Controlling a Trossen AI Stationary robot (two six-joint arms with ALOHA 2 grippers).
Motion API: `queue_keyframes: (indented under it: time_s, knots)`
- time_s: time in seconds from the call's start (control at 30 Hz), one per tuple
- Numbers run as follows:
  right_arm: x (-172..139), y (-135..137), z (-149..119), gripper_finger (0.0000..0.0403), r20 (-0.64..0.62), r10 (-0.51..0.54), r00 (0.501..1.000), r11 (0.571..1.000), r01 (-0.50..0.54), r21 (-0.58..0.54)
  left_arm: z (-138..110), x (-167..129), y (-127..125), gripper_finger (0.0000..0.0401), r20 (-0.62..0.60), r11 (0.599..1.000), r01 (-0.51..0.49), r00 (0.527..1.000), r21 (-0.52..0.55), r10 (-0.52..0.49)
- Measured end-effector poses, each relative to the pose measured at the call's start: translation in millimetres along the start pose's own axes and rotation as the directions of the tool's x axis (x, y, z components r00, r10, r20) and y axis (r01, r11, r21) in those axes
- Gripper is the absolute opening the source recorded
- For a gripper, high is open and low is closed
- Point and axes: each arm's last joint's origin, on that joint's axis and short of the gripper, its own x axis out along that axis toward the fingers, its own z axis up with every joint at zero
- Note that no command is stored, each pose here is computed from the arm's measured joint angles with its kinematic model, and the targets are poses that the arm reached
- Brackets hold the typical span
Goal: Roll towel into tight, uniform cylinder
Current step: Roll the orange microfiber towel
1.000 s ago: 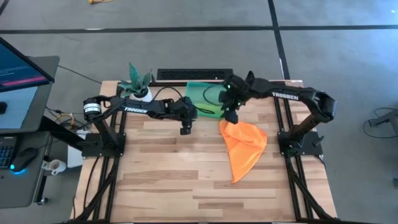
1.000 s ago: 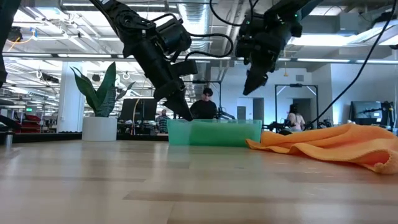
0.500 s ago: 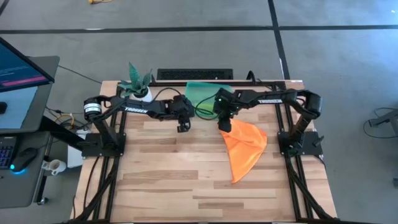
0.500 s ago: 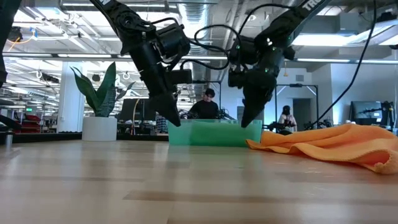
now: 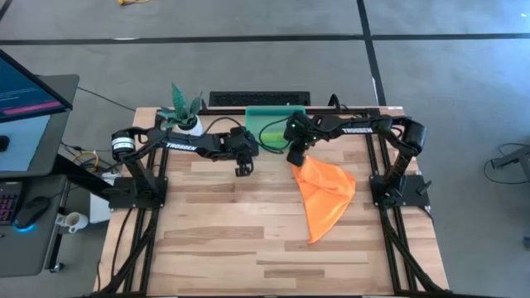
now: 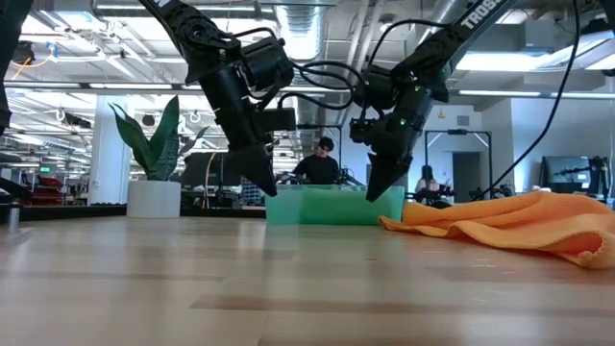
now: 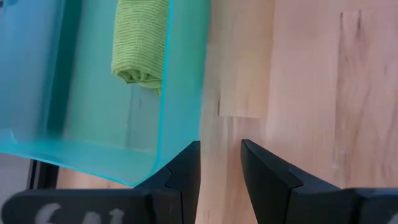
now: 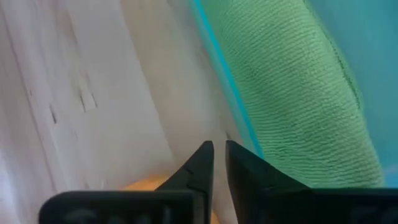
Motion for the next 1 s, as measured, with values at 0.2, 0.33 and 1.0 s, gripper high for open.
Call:
queue_keyframes:
  time_s: [0.2,0.33,1.0]
  knots:
    - [-12.8,4.6,-2.6,0.0061,-0.026,0.01,1.0,1.0,-0.01,0.022,0.6,-0.5,-1.8,0.0106,0.002,1.0,0.002,1.0,-0.027,-0.002]
    - [-33.5,20.5,-5.7,0.006,-0.044,0.028,0.999,1.0,-0.027,0.01,3.2,-2.7,-9.4,0.0106,0.012,0.999,0.017,1.0,-0.045,-0.016]
    - [-95.0,151.4,-105.8,0.006,0.272,0.025,0.962,0.99,-0.062,0.125,40.4,-43.2,-103.3,0.0106,0.309,0.989,0.149,0.94,0.006,-0.144]
